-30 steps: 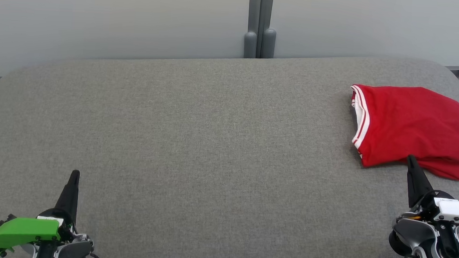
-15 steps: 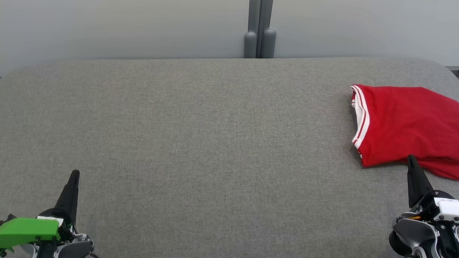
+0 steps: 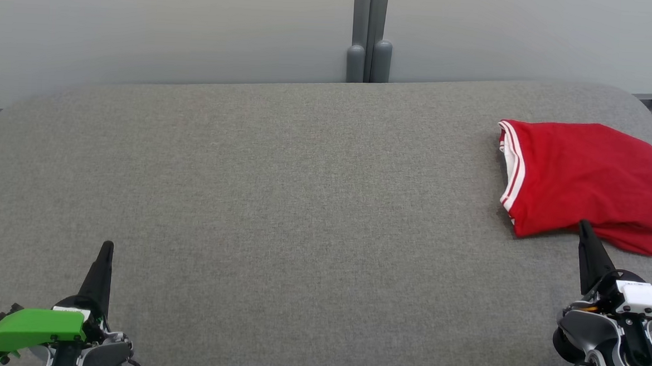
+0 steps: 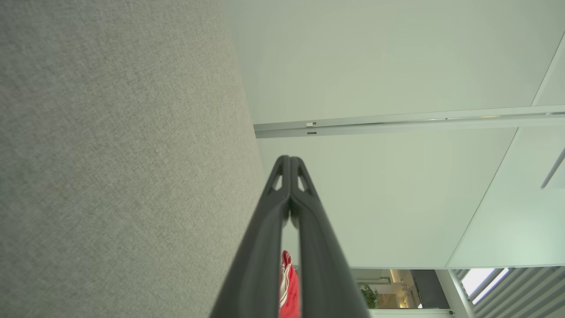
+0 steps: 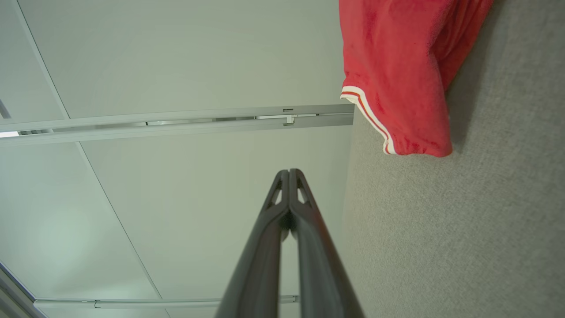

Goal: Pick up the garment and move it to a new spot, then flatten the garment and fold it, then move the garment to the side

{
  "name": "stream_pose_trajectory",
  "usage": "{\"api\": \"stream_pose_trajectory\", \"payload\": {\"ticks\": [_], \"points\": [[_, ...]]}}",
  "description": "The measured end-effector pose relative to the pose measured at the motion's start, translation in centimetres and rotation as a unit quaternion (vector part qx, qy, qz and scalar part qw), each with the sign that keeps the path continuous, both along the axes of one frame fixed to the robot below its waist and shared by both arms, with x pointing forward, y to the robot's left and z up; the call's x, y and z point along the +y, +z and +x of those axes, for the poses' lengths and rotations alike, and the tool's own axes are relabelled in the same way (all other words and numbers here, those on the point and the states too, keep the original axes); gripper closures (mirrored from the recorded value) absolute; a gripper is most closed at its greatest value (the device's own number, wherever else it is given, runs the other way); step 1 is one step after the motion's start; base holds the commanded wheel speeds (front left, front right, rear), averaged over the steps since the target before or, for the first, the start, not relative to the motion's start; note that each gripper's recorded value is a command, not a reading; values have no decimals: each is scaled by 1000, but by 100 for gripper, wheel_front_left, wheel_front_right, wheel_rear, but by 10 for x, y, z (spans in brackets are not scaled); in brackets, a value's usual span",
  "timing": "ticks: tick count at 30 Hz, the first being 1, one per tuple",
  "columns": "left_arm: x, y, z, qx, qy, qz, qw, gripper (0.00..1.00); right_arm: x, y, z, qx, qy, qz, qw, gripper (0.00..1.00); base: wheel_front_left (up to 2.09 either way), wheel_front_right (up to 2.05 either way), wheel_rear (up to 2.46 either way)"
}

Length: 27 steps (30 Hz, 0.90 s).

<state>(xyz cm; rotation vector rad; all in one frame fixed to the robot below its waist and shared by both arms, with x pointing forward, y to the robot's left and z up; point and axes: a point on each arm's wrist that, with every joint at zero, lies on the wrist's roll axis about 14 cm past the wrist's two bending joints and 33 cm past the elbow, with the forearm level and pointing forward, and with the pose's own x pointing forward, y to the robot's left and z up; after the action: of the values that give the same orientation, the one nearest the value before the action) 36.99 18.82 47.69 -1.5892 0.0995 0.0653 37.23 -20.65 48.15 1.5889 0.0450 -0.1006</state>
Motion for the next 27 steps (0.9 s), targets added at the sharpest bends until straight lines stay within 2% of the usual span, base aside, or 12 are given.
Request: {"api": "stream_pose_trajectory", "payload": {"ticks": [27], "points": [[0,0,0,0,-1,1,1000,100,1,0,0,0,2,0,1000,100,0,0,0]]}}
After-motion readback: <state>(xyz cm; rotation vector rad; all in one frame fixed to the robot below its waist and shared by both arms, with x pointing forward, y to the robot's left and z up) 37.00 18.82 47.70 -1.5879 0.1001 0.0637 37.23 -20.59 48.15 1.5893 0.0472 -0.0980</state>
